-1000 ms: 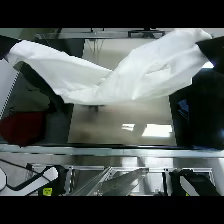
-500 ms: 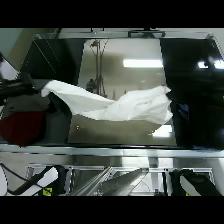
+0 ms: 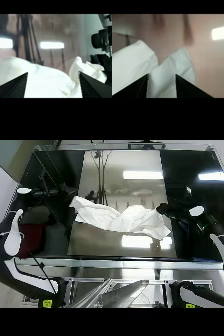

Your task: Fold the shirts.

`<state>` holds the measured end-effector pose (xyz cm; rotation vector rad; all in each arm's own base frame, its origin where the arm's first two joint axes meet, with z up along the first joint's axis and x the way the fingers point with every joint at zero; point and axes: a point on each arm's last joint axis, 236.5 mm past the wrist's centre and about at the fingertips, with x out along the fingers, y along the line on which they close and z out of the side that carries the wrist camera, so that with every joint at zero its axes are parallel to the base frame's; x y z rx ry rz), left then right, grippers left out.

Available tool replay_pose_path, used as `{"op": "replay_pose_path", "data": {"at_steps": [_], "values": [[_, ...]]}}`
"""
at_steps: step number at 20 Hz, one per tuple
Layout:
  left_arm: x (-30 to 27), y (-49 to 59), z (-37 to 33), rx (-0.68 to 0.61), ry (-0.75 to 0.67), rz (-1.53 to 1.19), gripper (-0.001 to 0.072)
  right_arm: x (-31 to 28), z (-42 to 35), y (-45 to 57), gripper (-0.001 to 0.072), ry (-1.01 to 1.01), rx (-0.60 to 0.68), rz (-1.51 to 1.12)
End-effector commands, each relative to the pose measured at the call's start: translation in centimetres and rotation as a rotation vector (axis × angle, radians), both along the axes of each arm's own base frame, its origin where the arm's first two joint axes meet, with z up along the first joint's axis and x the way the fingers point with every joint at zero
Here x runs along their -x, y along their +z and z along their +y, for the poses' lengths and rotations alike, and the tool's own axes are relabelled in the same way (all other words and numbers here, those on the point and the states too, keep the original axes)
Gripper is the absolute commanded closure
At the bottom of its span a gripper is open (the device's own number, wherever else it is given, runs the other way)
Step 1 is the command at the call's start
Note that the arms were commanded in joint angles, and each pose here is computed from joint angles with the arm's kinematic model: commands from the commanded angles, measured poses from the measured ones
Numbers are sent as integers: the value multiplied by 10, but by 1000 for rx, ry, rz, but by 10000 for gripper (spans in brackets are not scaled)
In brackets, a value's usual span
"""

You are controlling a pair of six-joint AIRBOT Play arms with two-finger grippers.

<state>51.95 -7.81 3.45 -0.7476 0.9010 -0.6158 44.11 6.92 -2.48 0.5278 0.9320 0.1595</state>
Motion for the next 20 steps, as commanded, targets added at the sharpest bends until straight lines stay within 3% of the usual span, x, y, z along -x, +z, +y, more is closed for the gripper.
{"op": "replay_pose_path", "data": {"at_steps": [1,4,7,11,15,20], "values": [[-27,30,4,-5,-87,-87,-11,-18,-25,34,319,35,14,-70],[-8,22,41,-158,-103,47,-10,9,-59,49,319,46,0,-4],[54,-28,71,-315,-188,349,-9,59,-73,25,328,96,-34,169],[98,-79,63,-274,-250,504,10,97,-64,-10,368,125,-74,294],[93,-115,69,-314,-203,459,11,111,-57,-22,368,130,-98,333],[100,-131,43,-347,-296,417,12,114,-55,-22,367,141,-105,342]]}}
